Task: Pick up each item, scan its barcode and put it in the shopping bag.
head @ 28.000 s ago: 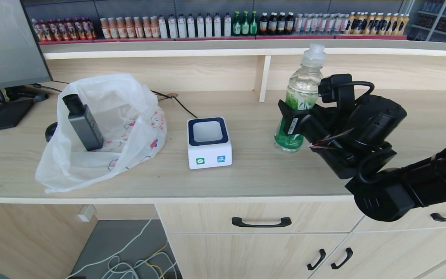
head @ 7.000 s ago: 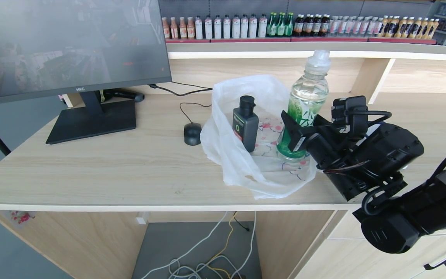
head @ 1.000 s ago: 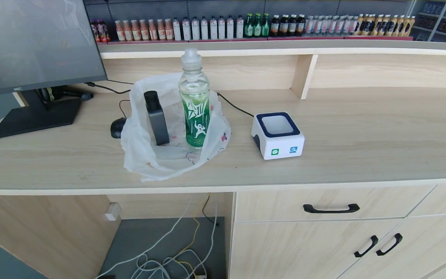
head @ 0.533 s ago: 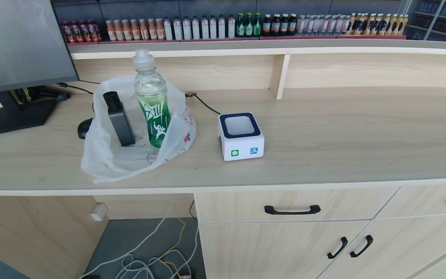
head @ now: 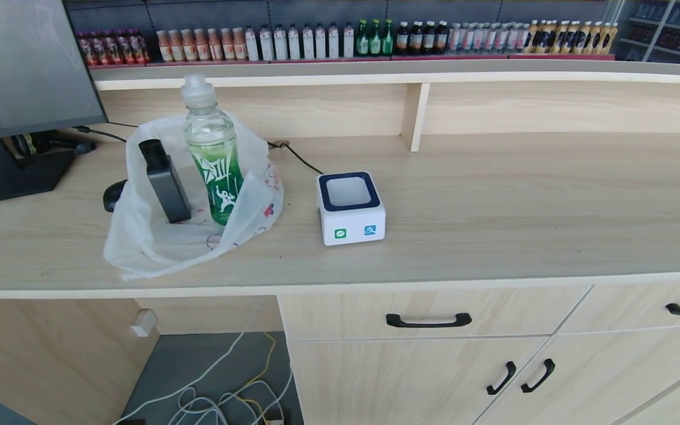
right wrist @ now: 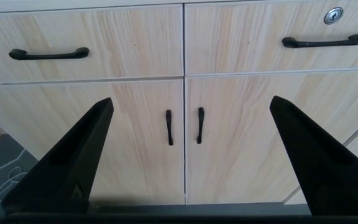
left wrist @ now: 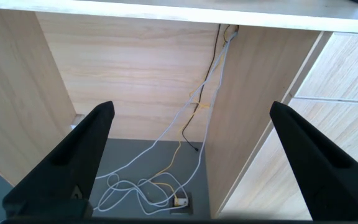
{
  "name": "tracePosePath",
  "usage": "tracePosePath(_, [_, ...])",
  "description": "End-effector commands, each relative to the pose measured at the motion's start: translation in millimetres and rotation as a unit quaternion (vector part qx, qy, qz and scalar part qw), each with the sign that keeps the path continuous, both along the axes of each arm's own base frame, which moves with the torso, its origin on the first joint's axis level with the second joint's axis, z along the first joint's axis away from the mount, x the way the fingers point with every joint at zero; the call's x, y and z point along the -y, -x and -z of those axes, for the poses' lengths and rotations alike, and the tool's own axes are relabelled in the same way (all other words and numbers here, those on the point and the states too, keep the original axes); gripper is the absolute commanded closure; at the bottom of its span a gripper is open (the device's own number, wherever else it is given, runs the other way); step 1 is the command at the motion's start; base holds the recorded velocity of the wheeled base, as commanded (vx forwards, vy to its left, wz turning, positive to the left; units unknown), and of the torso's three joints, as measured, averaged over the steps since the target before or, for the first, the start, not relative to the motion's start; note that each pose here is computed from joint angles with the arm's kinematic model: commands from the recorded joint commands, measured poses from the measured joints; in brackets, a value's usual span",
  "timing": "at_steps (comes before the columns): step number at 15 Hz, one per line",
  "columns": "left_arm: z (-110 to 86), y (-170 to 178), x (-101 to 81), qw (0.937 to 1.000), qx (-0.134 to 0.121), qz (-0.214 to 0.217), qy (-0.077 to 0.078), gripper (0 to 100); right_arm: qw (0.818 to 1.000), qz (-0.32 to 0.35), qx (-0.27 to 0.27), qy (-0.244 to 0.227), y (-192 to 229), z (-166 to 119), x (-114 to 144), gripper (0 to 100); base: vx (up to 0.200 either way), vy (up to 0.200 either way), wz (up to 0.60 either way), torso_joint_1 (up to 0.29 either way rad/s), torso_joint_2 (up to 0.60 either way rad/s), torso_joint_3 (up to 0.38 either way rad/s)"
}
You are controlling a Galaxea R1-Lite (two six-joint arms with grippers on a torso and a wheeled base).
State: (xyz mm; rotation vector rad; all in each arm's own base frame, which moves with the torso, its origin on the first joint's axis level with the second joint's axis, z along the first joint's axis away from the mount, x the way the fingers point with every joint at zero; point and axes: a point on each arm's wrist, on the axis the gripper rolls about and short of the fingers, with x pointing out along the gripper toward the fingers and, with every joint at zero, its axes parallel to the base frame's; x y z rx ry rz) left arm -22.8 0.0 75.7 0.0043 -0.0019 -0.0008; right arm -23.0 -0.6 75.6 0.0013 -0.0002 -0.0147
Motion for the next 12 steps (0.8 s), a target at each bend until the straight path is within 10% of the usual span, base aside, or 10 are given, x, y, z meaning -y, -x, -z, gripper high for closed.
tracePosePath(1, [-0.1, 0.0, 0.0, 1.0, 0.001, 0.0, 0.0, 0, 1.0, 0.0, -0.001, -0.002, -0.1, 0.0, 0.0, 0, 0.0, 0.0, 0.0, 0.0, 0.0, 0.0])
tracePosePath(12, [-0.1, 0.0, 0.0, 1.0, 0.001, 0.0, 0.0, 0, 1.0, 0.0, 0.0, -0.004, -0.1, -0.1, 0.0, 0, 0.0, 0.0, 0.0, 0.0, 0.0, 0.0])
